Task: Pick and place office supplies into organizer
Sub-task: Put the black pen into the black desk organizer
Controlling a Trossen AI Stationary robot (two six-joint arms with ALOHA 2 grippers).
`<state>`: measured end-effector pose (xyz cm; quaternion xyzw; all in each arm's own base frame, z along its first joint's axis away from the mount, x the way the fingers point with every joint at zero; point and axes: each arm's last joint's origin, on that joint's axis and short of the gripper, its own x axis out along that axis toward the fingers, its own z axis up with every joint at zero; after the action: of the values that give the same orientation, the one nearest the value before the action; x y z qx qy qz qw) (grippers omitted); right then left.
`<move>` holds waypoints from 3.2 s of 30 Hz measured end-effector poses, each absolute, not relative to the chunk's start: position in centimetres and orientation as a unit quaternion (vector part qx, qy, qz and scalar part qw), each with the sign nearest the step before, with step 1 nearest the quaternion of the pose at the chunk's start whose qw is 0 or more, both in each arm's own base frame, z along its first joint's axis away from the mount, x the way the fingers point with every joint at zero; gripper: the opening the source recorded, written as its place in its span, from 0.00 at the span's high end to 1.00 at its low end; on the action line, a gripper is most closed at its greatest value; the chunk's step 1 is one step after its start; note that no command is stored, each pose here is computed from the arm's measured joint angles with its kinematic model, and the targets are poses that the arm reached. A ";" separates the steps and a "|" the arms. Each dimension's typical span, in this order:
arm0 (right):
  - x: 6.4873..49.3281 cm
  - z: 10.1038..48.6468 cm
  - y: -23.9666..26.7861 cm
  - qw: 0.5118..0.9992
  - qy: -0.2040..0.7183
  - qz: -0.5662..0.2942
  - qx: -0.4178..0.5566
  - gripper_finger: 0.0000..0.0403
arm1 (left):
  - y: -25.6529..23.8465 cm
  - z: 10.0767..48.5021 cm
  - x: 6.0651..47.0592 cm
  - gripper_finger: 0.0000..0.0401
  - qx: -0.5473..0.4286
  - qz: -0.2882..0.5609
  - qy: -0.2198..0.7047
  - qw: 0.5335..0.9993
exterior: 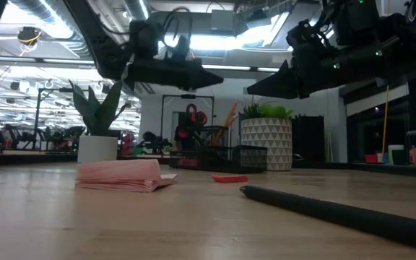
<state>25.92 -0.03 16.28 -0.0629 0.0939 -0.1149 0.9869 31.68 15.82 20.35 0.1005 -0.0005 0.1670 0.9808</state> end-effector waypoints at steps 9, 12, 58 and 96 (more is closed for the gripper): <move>25.9 16.0 0.0 0.987 0.104 -0.115 -0.041 0.98 | 12.5 23.9 29.9 0.87 0.109 0.118 0.087 0.983; 25.9 16.0 0.0 0.987 0.104 -0.115 -0.042 0.98 | 10.3 25.3 28.9 0.92 0.143 0.079 0.117 0.980; 32.8 18.6 15.8 0.919 0.361 -0.058 0.144 0.98 | -3.6 18.7 19.2 1.00 0.042 -0.138 0.125 0.982; 35.0 18.0 21.0 0.798 0.511 -0.209 0.240 0.93 | -4.5 18.7 19.1 0.99 0.040 -0.159 0.127 0.978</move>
<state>34.98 20.98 17.96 0.2405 0.5110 -0.2091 0.7983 19.06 -4.46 18.69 0.0397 0.1267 -0.1590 0.9783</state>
